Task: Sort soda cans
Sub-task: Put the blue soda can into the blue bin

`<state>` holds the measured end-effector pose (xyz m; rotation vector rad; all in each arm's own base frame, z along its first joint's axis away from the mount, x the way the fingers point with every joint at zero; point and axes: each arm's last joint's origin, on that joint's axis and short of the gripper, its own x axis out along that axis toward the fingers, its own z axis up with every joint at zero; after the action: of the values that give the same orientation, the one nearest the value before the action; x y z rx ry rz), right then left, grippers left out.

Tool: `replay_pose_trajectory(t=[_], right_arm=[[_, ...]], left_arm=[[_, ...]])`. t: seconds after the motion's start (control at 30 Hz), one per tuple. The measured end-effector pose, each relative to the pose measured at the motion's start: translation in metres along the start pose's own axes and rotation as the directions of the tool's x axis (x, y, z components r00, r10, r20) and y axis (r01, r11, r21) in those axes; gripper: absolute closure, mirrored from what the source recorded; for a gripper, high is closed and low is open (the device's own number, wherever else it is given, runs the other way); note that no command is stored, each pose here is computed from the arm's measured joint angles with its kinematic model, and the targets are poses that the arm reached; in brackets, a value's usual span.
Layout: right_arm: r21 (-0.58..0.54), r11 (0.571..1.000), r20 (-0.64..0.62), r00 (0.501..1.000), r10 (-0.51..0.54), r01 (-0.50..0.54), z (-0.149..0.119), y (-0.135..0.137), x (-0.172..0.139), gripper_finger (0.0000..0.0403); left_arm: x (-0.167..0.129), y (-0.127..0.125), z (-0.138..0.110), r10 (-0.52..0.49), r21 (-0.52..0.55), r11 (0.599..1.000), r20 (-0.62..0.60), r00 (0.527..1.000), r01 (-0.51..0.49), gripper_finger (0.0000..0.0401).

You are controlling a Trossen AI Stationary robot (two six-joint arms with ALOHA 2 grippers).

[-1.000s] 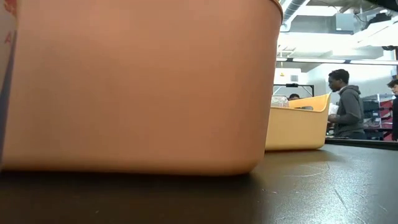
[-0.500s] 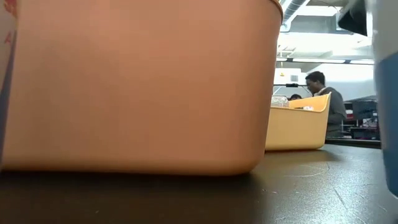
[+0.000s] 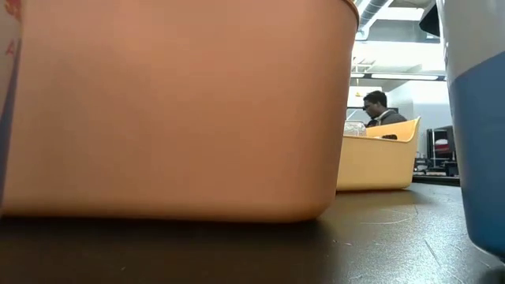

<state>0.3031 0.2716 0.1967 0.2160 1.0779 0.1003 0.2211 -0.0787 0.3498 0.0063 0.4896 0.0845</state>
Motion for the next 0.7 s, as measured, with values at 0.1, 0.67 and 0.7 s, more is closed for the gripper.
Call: replay_pose_trajectory(t=[0.1,0.67,0.7], right_arm=[[-0.002,1.0,0.0,1.0,0.0,0.0,0.001,0.001,-0.002,0.0121],[-0.089,0.993,-0.052,0.996,-0.079,0.074,0.022,0.014,-0.045,0.0121],[-0.103,0.991,-0.06,0.994,-0.092,0.086,0.024,0.014,-0.05,0.0121]], left_arm=[[0.0,0.0,0.0,0.001,-0.015,1.0,-0.004,1.0,-0.001,0.0026],[0.049,-0.028,-0.006,-0.146,0.078,0.986,-0.035,0.989,0.149,0.0026],[0.048,-0.029,-0.003,-0.164,0.086,0.983,-0.002,0.986,0.164,0.0026]])
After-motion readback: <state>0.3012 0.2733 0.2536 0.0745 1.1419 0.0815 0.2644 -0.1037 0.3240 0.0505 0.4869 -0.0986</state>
